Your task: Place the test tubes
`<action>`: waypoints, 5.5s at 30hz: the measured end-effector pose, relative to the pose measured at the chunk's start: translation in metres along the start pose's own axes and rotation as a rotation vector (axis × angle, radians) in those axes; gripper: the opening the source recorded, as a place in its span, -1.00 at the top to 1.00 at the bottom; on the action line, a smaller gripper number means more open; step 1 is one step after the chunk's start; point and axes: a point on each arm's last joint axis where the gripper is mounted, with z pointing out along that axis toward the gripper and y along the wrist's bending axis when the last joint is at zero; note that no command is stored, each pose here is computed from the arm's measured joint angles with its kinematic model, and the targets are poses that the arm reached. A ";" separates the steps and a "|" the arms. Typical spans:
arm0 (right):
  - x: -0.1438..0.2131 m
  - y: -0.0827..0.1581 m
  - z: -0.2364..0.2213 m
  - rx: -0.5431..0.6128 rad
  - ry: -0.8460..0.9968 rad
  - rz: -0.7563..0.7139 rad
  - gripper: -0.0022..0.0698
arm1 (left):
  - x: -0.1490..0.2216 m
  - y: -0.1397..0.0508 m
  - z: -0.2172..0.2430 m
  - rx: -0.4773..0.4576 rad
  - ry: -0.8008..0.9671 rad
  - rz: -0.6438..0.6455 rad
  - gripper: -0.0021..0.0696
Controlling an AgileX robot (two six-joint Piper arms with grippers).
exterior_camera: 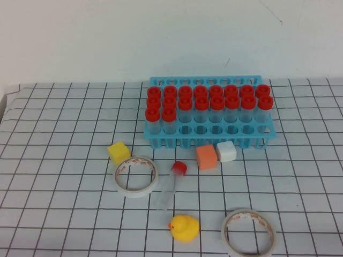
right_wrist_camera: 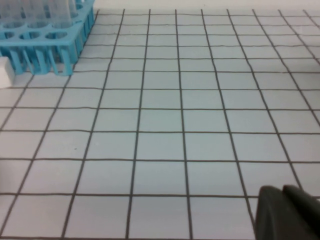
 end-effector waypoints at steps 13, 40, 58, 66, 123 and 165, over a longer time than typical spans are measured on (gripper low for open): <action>-0.001 0.019 -0.001 -0.209 0.023 0.494 0.94 | -0.004 -0.005 0.000 0.059 -0.038 -0.237 0.95; -0.004 0.035 -0.006 -0.407 0.067 0.667 0.94 | -0.100 -0.045 -0.019 0.498 0.133 -0.293 0.95; -0.004 0.036 -0.007 -0.415 0.073 0.630 0.94 | -0.181 -0.086 0.085 0.701 0.589 0.409 0.95; -0.003 0.037 -0.007 -0.423 0.086 0.625 0.94 | -0.163 -0.157 0.105 0.816 0.731 0.619 0.95; -0.002 0.040 -0.008 -0.450 0.079 0.535 0.94 | -0.073 -0.252 0.236 0.436 0.935 0.642 -0.03; -0.020 0.049 -0.017 -0.640 -0.081 0.567 0.94 | -0.100 -0.140 0.082 0.664 0.202 0.107 0.36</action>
